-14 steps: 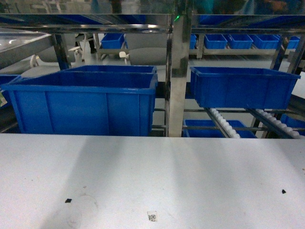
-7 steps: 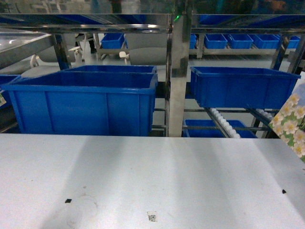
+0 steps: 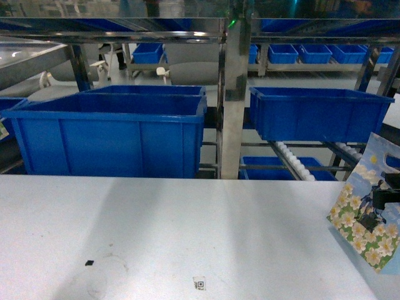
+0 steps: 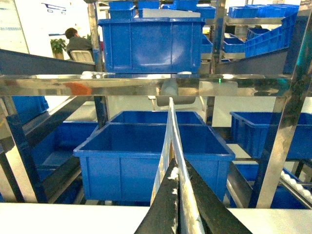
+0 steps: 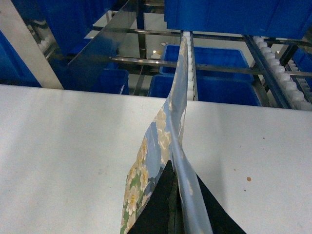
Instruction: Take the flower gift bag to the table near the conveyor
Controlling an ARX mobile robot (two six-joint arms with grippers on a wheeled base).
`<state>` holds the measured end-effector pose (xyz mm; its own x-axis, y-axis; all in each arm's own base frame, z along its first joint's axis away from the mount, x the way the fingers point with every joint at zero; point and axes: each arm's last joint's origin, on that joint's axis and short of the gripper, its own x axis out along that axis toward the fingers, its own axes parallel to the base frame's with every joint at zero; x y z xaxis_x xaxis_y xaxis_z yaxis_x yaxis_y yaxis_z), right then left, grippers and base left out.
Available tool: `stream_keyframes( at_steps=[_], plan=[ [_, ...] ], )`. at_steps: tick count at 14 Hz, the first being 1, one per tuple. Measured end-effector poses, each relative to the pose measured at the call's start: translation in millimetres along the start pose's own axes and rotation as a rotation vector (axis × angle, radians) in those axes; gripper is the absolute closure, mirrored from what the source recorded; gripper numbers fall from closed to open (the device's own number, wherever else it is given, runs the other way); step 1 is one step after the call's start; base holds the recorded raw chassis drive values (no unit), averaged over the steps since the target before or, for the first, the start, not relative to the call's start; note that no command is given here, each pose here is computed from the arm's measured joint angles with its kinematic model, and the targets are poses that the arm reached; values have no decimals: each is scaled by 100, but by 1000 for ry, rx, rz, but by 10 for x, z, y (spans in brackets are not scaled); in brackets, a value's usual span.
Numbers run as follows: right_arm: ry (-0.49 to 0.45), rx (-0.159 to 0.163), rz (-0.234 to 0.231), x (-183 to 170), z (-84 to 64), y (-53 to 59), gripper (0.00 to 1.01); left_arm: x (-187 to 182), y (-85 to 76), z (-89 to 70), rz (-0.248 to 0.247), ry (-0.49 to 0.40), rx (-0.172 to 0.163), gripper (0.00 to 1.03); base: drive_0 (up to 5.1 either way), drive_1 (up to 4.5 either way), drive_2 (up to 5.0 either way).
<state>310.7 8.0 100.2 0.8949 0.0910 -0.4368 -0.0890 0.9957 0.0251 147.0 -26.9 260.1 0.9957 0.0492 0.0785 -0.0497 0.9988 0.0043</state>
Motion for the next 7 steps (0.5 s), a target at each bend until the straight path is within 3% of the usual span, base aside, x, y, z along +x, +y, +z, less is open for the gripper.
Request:
stream_keyframes(
  at_steps=[6,7],
  plan=[
    [43,9,8,-78,-178,68,98,-1,0,1,0,-1,0,101,0,0,0],
    [54,15,18,-112,-202,72,87,-1,0,1,0,-1,0,101,0,0,0]
  ],
)
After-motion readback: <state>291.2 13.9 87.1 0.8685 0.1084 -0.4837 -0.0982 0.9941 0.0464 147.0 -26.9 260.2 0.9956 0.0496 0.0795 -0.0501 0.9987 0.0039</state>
